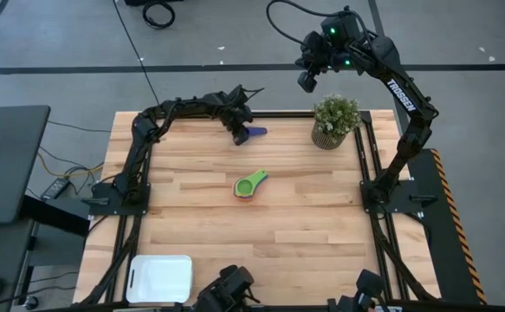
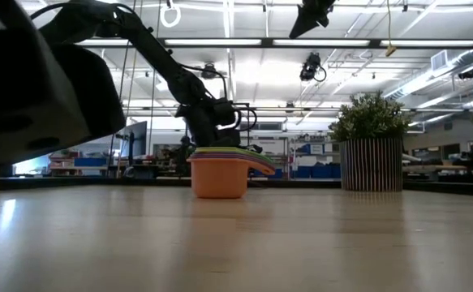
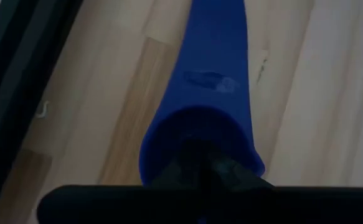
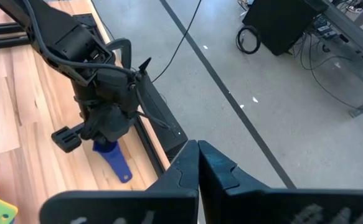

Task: Nest measuring cups in basket
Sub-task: Stack the violet measuring cup into the green measuring cup

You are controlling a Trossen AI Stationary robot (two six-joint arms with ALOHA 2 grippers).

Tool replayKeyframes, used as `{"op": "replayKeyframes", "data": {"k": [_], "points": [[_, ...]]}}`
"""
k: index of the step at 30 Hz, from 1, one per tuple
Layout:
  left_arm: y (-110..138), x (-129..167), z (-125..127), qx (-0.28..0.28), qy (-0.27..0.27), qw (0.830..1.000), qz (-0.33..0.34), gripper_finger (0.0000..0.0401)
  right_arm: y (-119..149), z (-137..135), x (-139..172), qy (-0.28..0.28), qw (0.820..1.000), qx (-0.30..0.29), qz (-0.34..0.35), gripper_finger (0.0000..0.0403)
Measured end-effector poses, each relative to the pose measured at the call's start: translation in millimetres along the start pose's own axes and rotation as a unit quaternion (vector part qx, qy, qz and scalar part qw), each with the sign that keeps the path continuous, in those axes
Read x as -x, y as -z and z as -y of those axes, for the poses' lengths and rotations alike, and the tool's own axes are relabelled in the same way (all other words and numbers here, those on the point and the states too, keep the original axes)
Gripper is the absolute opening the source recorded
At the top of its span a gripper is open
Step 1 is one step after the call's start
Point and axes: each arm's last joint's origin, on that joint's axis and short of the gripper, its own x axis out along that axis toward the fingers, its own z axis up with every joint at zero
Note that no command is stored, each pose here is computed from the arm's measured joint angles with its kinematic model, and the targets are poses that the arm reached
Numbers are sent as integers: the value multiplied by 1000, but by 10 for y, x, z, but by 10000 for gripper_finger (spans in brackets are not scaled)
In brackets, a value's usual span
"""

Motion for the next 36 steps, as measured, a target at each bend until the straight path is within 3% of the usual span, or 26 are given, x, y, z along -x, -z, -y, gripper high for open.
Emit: {"op": "replayKeyframes", "data": {"k": [8, 19, 29, 36], "points": [[4, 52, 20, -3, 9, 1000, -21, 5, 28, -9, 0, -5, 1000, -1, -14, 2], [-310, 480, 45, -1, 5, 999, -32, 69, 29, -10, -1, -5, 1000, -1, -15, 4], [-55, 326, -76, 21, -7, 997, -73, 105, 36, -12, -1, -6, 1000, 2, -19, 5], [-47, 277, -156, 20, -20, 999, -43, 105, 36, -12, -1, -6, 1000, 16, -19, 5]]}}
